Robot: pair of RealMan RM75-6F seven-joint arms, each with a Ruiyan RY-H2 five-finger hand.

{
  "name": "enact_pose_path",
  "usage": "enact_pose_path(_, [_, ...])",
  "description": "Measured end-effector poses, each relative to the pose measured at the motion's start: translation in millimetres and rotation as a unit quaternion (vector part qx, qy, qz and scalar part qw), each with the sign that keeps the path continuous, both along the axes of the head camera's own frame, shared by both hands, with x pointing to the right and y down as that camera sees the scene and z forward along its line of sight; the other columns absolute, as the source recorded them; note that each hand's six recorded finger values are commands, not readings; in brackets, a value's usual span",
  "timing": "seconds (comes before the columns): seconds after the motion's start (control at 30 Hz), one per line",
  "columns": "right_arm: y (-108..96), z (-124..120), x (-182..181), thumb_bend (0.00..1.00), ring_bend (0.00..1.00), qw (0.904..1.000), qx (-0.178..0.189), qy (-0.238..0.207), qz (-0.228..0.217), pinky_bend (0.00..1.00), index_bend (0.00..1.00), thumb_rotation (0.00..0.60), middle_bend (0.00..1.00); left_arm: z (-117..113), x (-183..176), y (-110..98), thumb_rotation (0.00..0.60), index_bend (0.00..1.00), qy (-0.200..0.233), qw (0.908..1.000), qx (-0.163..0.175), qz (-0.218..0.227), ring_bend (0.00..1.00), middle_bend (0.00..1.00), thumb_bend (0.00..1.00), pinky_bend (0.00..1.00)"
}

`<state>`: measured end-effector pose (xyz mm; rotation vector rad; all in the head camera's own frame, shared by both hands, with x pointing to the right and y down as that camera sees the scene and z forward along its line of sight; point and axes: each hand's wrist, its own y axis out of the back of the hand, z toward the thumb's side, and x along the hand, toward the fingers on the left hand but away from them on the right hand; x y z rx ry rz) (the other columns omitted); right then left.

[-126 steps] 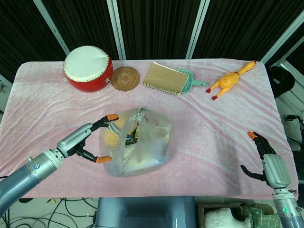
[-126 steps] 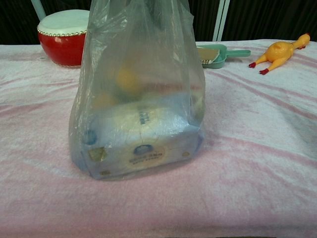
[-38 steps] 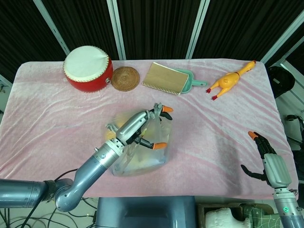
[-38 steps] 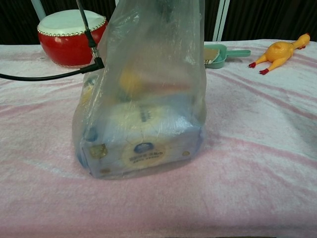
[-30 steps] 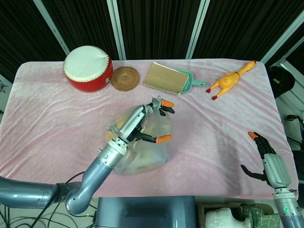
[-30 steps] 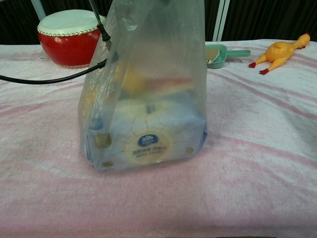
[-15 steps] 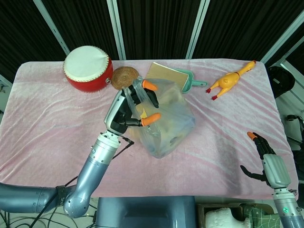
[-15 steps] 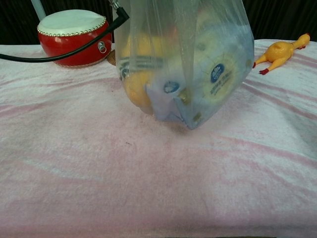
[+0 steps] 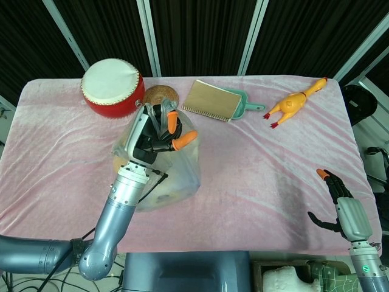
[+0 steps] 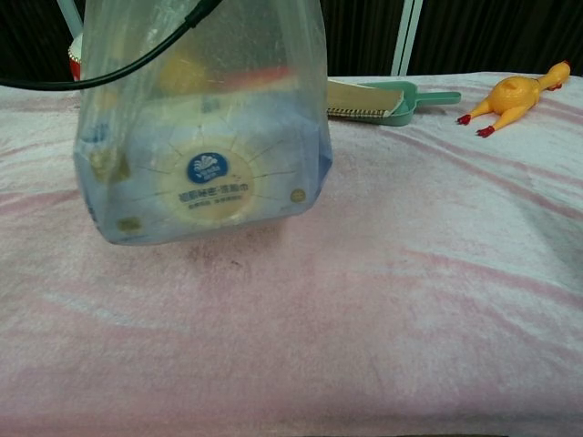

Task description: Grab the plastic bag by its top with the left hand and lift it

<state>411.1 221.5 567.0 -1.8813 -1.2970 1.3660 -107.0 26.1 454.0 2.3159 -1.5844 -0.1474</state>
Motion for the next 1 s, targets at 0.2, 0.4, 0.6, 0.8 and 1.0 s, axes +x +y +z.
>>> enact_pose_path(0.2, [0.4,-0.8,-0.6,0.2,0.0,1.0,0.001,-0.001,-0.001,0.17,0.0,0.6,0.0,-22.9,5.0,-2.1,0.6,0.77,-0.002,0.9997,0.024,0.011,0.89,1.0,0.14,0.85])
enact_pose_path(0.4, [1.0,-1.5,-0.7,0.2,0.0,1.0,0.002,-0.001,0.0,0.17,0.0,0.6,0.0,-49.6,10.0,-6.7,0.6,0.77,-0.011,0.9985,0.049,0.02,0.89,1.0,0.14,0.85])
enact_pose_path(0.6, [1.3,-1.2,-1.7,0.2,0.0,1.0,0.002,-0.001,-0.002,0.17,0.0,0.6,0.0,-67.7,16.1,-9.5,0.6,0.77,-0.019,0.9972,0.067,0.029,0.89,1.0,0.13,0.85])
enact_pose_path(0.8, [1.5,-1.5,-2.1,0.2,0.0,1.0,0.002,-0.001,-0.002,0.17,0.0,0.6,0.0,-81.4,24.3,-15.4,0.6,0.77,-0.028,0.996,0.078,0.035,0.89,1.0,0.13,0.85])
enact_pose_path(1.0, [1.5,-1.7,-2.1,0.2,0.0,1.0,0.002,-0.002,-0.001,0.17,0.0,0.6,0.0,-88.5,26.9,-15.9,0.6,0.77,-0.036,0.9957,0.078,0.036,0.89,1.0,0.13,0.85])
